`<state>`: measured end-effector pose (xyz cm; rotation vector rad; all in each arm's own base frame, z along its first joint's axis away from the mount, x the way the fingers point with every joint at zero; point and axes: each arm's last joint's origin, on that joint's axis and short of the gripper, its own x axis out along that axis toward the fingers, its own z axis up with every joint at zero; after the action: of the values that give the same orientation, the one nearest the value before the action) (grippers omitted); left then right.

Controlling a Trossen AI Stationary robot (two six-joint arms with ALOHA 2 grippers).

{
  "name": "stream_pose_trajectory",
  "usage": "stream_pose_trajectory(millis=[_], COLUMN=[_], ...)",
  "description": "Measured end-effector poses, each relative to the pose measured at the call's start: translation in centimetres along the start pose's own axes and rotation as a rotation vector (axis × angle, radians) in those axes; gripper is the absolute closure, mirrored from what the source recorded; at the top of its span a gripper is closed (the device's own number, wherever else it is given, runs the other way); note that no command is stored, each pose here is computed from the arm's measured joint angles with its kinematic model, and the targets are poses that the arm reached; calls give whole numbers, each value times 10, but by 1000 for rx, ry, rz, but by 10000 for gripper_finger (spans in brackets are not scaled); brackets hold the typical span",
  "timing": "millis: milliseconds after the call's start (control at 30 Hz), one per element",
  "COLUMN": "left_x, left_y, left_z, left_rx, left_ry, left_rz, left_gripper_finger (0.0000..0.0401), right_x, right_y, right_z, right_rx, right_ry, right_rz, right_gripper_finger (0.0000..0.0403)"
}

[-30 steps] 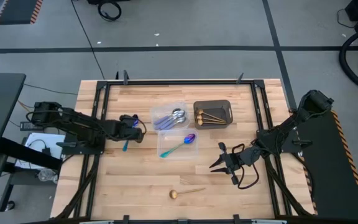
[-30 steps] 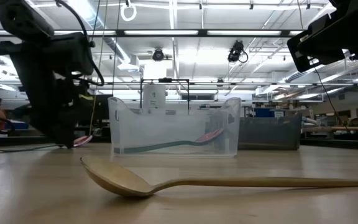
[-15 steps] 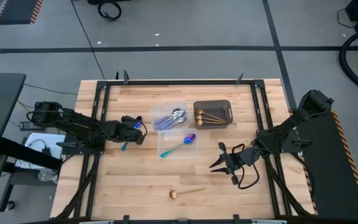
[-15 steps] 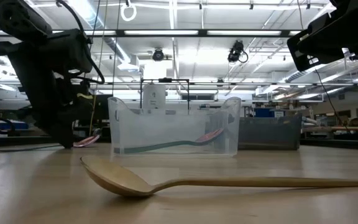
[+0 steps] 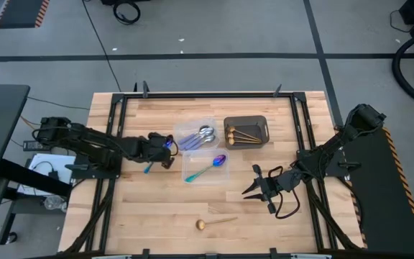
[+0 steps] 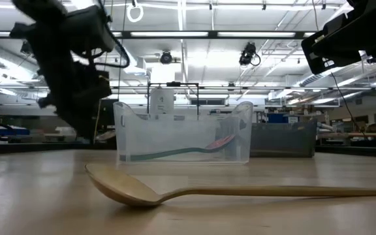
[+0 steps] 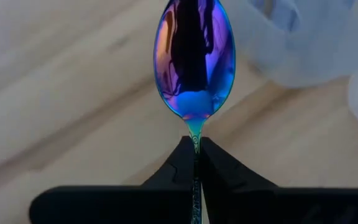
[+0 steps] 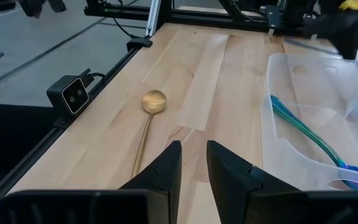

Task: Sort silverware by color (type)
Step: Put the purple spoon into the bottom transparent bin

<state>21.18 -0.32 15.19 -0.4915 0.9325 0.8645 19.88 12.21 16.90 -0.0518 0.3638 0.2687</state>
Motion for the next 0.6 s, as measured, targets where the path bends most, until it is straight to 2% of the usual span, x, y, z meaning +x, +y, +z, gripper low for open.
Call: stream_pose_trajectory(millis=[233, 333, 600], left_x=[-36, -53, -76], left_y=[-8, -13, -45], left_z=[30, 47, 78], left_rx=[49, 39, 104], left_ry=[-27, -101, -314], left_rz=[125, 149, -54], left_gripper_finger=[384, 384, 384], right_x=[0, 0, 0], right_y=[0, 0, 0], right_z=[0, 0, 0], right_rx=[5, 5, -1], right_ry=[2, 2, 1], right_rz=[0, 0, -1], right_gripper_finger=[316, 316, 316])
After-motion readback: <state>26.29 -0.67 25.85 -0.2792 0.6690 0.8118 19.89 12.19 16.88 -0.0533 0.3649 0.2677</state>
